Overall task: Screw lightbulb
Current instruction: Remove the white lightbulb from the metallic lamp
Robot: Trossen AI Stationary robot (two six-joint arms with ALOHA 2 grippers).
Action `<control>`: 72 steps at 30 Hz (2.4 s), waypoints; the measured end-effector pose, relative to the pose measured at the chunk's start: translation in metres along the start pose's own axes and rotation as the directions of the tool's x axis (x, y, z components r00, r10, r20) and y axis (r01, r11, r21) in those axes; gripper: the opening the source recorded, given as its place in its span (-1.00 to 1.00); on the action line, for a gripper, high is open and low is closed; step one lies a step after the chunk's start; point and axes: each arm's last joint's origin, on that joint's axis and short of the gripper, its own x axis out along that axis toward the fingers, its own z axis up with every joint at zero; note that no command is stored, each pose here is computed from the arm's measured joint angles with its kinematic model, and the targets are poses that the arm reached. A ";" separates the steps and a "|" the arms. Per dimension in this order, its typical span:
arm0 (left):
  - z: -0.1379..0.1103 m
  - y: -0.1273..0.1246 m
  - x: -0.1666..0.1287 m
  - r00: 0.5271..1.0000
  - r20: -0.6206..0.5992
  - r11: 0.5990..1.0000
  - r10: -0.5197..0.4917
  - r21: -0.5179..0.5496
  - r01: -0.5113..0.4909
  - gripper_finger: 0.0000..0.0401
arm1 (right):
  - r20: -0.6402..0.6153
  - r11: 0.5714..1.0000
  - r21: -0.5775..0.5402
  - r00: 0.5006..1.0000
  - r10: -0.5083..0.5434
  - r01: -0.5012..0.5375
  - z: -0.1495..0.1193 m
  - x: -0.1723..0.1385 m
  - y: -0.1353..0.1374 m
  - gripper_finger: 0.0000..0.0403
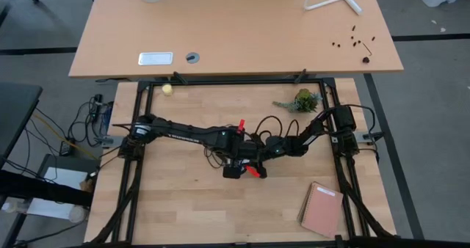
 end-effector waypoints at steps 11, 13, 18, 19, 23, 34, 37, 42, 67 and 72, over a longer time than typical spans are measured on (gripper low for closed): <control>0.004 -0.001 0.014 1.000 -0.008 1.000 0.008 -0.019 -0.009 0.95 | 0.000 1.000 0.003 1.000 0.005 -0.005 0.000 0.000 0.000 0.00; 0.004 -0.002 0.019 1.000 -0.020 1.000 0.008 -0.027 -0.009 0.95 | 0.001 1.000 0.003 1.000 0.003 -0.003 0.000 0.000 0.000 0.00; 0.004 -0.004 0.024 0.999 -0.032 1.000 -0.012 -0.029 0.011 0.90 | 0.001 1.000 0.003 1.000 0.005 -0.005 0.000 0.000 0.000 0.00; 0.004 -0.004 0.024 0.999 -0.033 0.999 -0.015 -0.033 0.013 0.87 | 0.000 1.000 0.003 1.000 0.005 -0.005 0.000 0.000 0.000 0.00; 0.004 -0.004 0.024 0.999 -0.033 0.998 -0.017 -0.059 0.015 0.75 | 0.001 1.000 0.003 1.000 0.005 -0.005 0.000 0.000 0.000 0.00; 0.006 -0.002 0.016 0.999 0.004 0.999 -0.033 -0.039 0.033 0.71 | -0.002 1.000 0.007 1.000 0.023 -0.023 0.000 0.000 0.001 0.00; 0.006 -0.001 0.015 0.999 0.014 0.999 -0.034 -0.030 0.034 0.72 | -0.006 1.000 0.008 1.000 0.024 -0.024 -0.002 -0.001 0.001 0.00; 0.006 -0.002 0.015 0.999 0.011 0.999 -0.036 -0.008 0.036 0.72 | -0.007 0.999 0.028 1.000 0.026 -0.026 -0.003 -0.002 0.001 0.00; 0.002 0.001 0.002 0.999 -0.008 0.999 -0.040 -0.038 0.039 0.84 | -0.003 0.997 0.067 1.000 0.030 -0.030 -0.002 -0.002 -0.002 0.18; 0.000 0.002 -0.003 0.999 -0.034 0.999 -0.040 -0.036 0.039 0.98 | -0.003 0.997 0.065 1.000 0.031 -0.031 -0.002 -0.002 -0.002 0.19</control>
